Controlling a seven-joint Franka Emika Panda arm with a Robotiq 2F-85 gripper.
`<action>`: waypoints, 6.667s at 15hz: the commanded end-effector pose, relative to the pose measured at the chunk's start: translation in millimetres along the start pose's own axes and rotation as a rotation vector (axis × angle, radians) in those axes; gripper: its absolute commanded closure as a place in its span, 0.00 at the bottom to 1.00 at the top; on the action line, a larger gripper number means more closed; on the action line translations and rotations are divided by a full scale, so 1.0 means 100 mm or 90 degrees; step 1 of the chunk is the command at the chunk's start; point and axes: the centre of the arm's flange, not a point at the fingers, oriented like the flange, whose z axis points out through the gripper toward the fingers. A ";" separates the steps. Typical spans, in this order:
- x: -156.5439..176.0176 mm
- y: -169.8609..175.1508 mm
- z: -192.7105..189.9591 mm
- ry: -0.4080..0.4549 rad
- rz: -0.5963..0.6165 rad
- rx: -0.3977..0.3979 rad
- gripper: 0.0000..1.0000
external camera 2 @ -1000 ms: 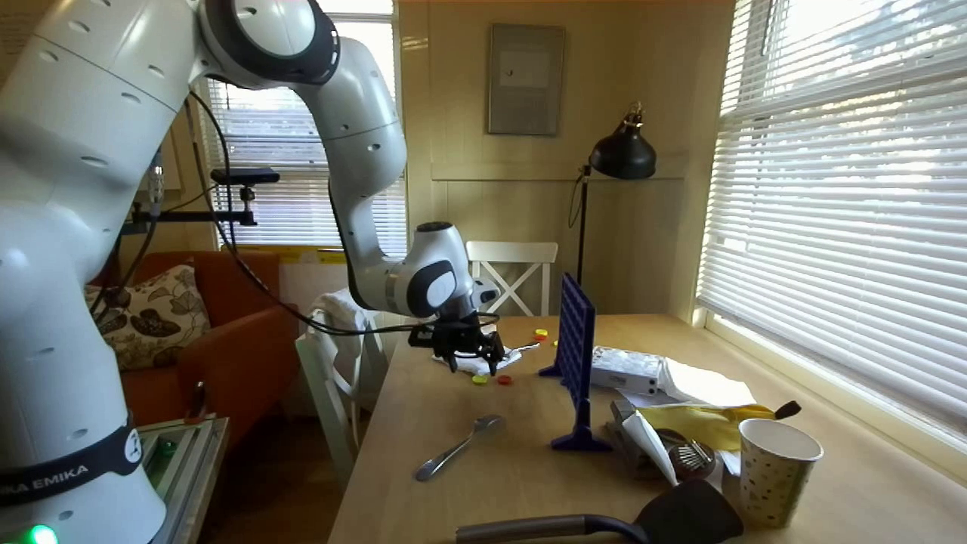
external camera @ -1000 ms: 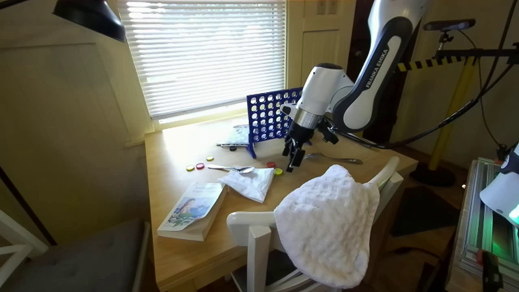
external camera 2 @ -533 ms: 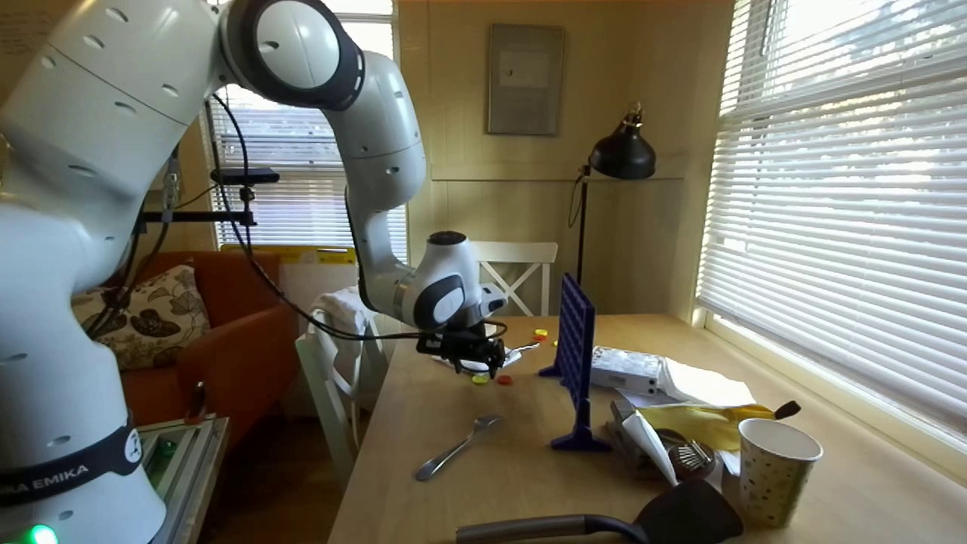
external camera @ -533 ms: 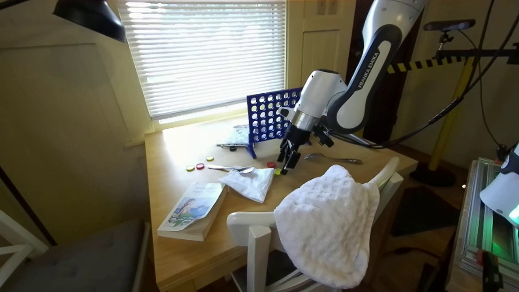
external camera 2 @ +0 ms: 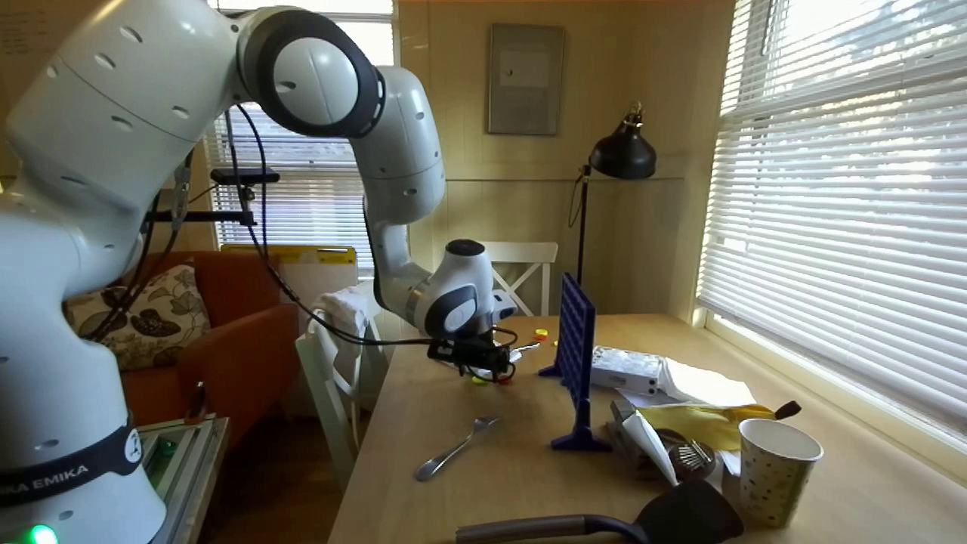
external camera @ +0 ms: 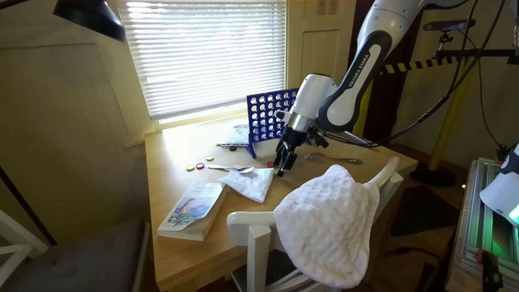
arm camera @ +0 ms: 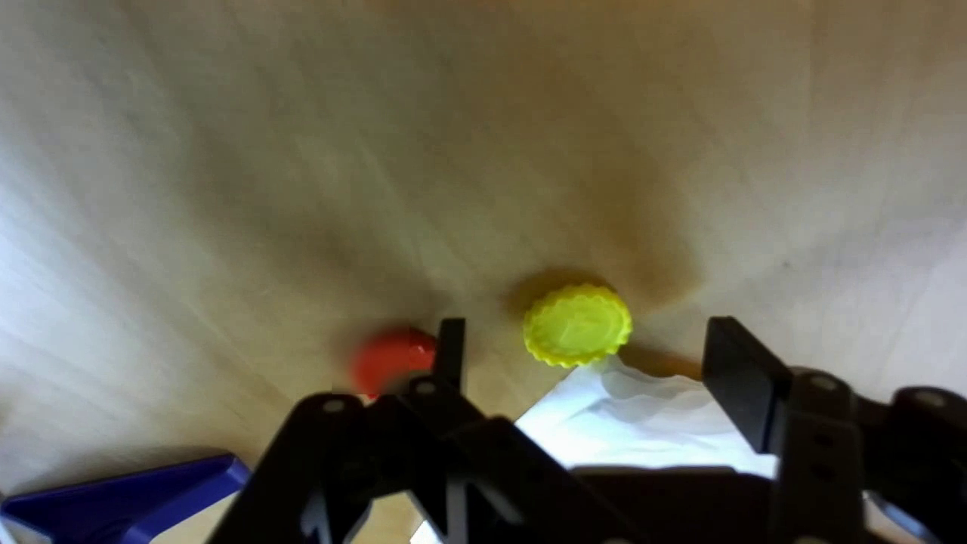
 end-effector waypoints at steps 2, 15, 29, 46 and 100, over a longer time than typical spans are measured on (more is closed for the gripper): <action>0.09 0.06 0.09 -0.029 -0.013 0.039 0.16; 0.25 0.01 0.02 -0.087 -0.027 0.041 0.88; 0.40 -0.55 -0.82 0.094 -0.060 -0.163 0.88; 0.15 -0.92 -1.38 0.416 0.023 -0.624 0.88; -0.01 0.40 -1.70 0.501 0.377 -0.672 0.88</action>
